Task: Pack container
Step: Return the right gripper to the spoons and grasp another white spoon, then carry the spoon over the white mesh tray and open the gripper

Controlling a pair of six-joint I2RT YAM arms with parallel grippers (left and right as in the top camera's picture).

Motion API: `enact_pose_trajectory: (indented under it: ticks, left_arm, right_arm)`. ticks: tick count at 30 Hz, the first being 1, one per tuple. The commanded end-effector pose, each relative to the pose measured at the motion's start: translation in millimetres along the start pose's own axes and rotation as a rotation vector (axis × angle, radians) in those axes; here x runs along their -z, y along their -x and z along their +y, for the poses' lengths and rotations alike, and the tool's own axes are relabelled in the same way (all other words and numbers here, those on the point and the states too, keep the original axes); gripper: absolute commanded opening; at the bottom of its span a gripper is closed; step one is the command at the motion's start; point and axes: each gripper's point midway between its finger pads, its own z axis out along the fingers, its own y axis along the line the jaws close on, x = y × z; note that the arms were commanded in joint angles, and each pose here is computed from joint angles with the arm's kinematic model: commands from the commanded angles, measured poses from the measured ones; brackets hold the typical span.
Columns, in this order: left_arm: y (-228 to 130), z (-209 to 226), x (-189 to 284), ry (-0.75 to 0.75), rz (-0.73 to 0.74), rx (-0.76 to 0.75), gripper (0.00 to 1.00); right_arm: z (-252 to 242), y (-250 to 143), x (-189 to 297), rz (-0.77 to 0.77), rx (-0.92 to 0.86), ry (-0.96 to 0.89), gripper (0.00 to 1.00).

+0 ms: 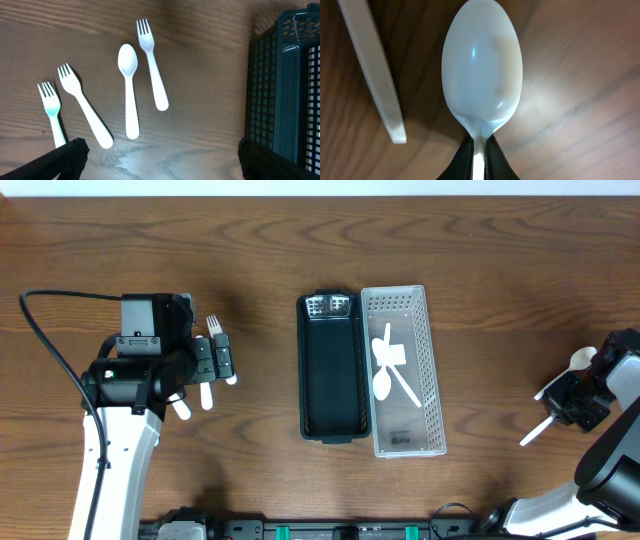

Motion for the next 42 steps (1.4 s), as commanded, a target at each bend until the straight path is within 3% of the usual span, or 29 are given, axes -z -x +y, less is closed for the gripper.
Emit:
enact_pose_trajectory:
  ticks: [1,7,10,15,22,33,36,39,40,42]
  left_arm:
    - [5.1,2.6,2.4,0.013,-0.013,-0.010,0.98]
    - [7.0,2.3,2.4,0.012,-0.021,-0.010,0.98]
    - [7.6,2.3,2.4,0.012,-0.023,-0.010,0.98]
    - [7.6,2.3,2.4,0.012,-0.023,-0.010,0.98]
    - [7.8,2.2,2.4,0.012,-0.024,-0.011,0.98]
    - [7.7,2.2,2.4,0.012,-0.024,-0.010,0.98]
    - [7.7,2.2,2.4,0.012,-0.024,-0.010,0.98]
    - [7.8,2.2,2.4,0.012,-0.024,-0.011,0.98]
    - [7.8,2.2,2.4,0.012,-0.024,-0.011,0.98]
    - [7.8,2.2,2.4,0.012,-0.024,-0.011,0.98]
  right_arm:
    - [27.1,3.2,28.3,-0.073,0.068,0.047,0.01]
    - [105.4,-4.8,124.1,-0.304,0.312,0.191,0.01]
    - [157.6,-28.5,176.3,-0.413,0.464,0.307,0.01]
    - [219.6,-79.0,207.4,-0.468,0.670,0.411,0.01]
    - [269.2,-146.1,169.1,-0.372,0.881,0.399,0.01]
    - [286.1,-188.7,71.7,-0.180,1.017,0.224,0.02]
    - [285.1,-190.2,66.3,-0.169,1.025,0.211,0.18]
    - [285.9,-189.7,67.6,-0.173,1.027,0.214,0.25]
    - [286.1,-189.5,68.0,-0.175,1.027,0.215,0.33]
    - [287.0,-189.3,70.1,-0.180,1.034,0.219,0.37]
